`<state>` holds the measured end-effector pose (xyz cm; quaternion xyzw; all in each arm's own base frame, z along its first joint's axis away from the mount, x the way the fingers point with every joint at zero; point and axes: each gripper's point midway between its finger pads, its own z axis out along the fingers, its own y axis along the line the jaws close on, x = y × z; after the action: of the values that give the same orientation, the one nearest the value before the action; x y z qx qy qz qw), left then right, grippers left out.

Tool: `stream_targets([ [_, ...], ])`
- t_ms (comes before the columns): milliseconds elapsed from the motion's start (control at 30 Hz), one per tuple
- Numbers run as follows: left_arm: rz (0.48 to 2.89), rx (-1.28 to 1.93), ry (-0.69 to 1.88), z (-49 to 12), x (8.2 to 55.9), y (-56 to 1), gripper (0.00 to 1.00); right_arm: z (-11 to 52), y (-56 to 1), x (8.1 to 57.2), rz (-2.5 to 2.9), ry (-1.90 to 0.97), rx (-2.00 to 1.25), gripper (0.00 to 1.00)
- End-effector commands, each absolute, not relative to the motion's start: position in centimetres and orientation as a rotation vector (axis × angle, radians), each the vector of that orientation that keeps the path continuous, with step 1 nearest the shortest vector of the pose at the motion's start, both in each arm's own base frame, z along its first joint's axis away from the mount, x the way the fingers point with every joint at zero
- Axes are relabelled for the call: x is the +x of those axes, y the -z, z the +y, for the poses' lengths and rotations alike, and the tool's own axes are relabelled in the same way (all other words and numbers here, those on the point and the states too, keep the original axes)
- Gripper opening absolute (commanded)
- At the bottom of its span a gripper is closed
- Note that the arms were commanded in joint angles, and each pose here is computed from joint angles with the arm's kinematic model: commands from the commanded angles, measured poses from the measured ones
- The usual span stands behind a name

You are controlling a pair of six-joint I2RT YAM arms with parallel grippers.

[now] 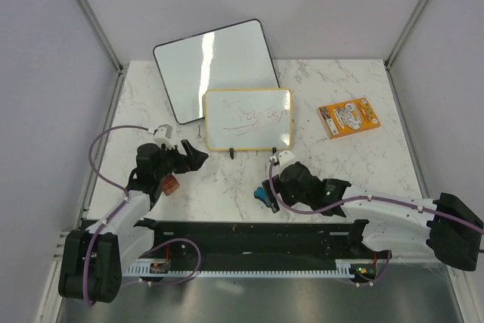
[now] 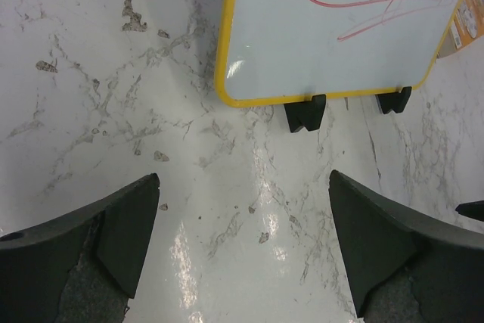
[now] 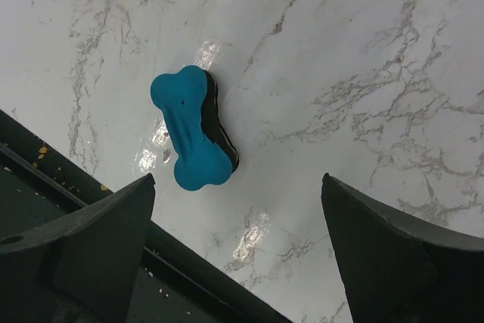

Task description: Erase the whiteboard

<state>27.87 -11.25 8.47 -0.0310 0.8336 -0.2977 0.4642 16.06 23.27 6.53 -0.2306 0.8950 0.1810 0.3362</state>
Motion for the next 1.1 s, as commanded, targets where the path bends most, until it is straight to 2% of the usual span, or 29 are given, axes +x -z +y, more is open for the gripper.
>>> stream_targets([
  [0,1.977,-0.026,0.723,-11.3,28.6,-10.5,0.99,24.4,-7.6,17.1,2.275,-0.431,-0.629,0.98],
  [367,1.98,-0.017,0.74,-11.6,28.7,-10.4,0.99,26.6,-6.4,16.5,2.262,-0.471,-0.688,0.93],
  [733,1.987,-0.018,0.742,-11.6,28.8,-10.3,0.99,27.3,-5.2,16.8,2.263,-0.449,-0.695,0.81],
  [933,1.984,-0.012,0.747,-11.7,28.7,-10.4,0.99,27.6,-5.3,17.4,2.241,-0.437,-0.667,0.64],
  [1067,1.984,-0.014,0.746,-11.7,28.7,-10.4,0.99,28.0,-5.3,17.5,2.23,-0.44,-0.669,0.59],
])
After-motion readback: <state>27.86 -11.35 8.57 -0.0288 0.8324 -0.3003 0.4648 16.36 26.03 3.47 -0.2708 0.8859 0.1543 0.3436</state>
